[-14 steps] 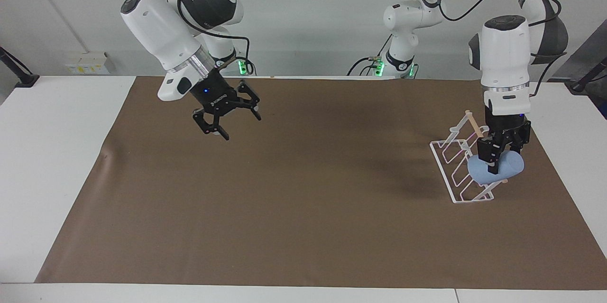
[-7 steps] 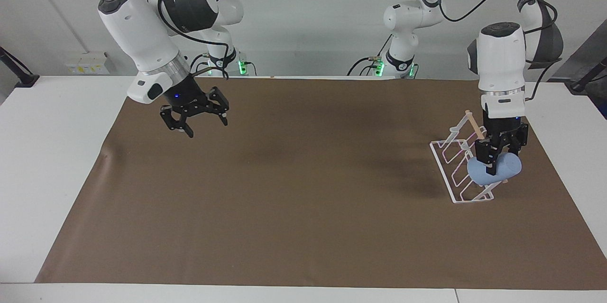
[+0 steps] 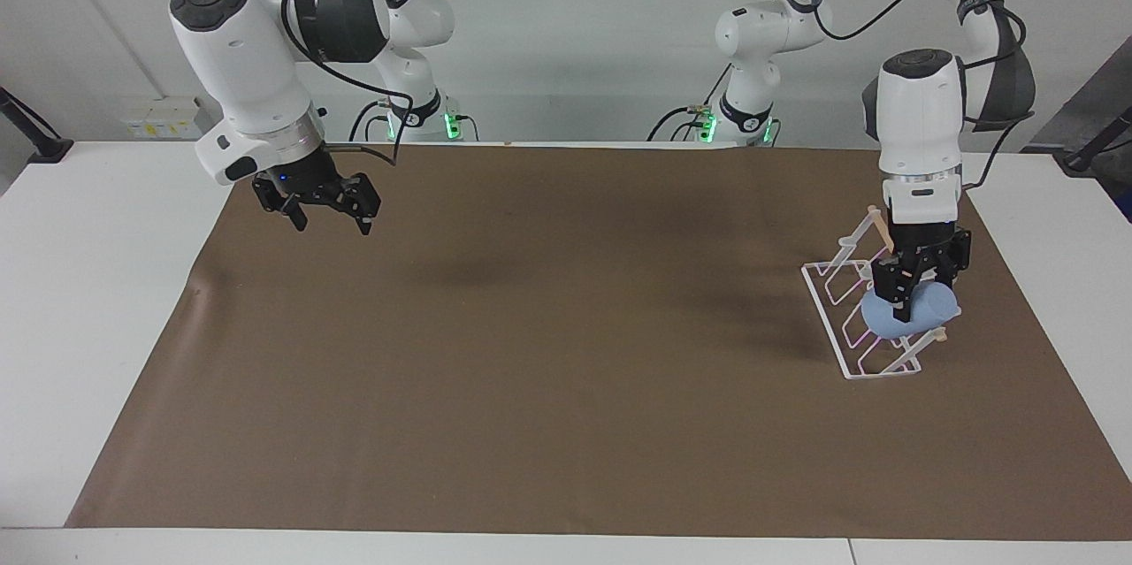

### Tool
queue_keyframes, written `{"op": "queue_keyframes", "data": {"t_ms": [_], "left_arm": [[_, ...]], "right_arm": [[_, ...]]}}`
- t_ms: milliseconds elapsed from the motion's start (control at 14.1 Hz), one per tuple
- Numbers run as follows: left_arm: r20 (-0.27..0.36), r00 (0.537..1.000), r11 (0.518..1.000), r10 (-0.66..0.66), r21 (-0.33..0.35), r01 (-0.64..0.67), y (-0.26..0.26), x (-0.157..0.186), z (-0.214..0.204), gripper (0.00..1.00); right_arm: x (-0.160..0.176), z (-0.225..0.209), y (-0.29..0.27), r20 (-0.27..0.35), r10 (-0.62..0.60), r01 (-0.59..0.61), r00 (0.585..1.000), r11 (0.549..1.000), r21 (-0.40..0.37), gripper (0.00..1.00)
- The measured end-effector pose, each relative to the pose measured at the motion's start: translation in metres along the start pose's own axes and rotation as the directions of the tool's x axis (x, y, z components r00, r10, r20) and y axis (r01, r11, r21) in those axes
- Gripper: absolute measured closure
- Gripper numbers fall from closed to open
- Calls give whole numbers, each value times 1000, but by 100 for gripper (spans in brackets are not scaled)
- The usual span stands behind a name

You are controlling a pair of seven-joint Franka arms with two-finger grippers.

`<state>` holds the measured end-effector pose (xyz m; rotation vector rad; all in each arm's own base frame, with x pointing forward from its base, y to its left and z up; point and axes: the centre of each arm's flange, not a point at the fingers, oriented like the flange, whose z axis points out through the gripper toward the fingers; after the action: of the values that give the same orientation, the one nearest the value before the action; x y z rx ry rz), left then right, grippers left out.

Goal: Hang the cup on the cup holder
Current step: 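Carry the cup over the rack with the left gripper while the right gripper withdraws, then lower the cup onto a rack peg and release with the left gripper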

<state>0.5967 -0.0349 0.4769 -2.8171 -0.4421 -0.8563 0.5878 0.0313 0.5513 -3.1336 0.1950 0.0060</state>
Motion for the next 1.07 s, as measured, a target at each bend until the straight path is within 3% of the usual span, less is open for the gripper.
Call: {"op": "queue_keyframes", "data": {"t_ms": [213,711,1067], "left_arm": [[-3,1000,1000,4,1,-4,0,0,-2,0],[10,1000,1000,16,1,-16,5,-3,-3,0],[174,985,1000,1,-29,5,43,-10,-31,0]], "right_arm": [[-2,-11,4,8,0,0,1000,999,-39,0],[0,-18,23,14,-91,92,996,994,-67,0],[4,-18,57,18,-82,82,996,996,-19,0]]}}
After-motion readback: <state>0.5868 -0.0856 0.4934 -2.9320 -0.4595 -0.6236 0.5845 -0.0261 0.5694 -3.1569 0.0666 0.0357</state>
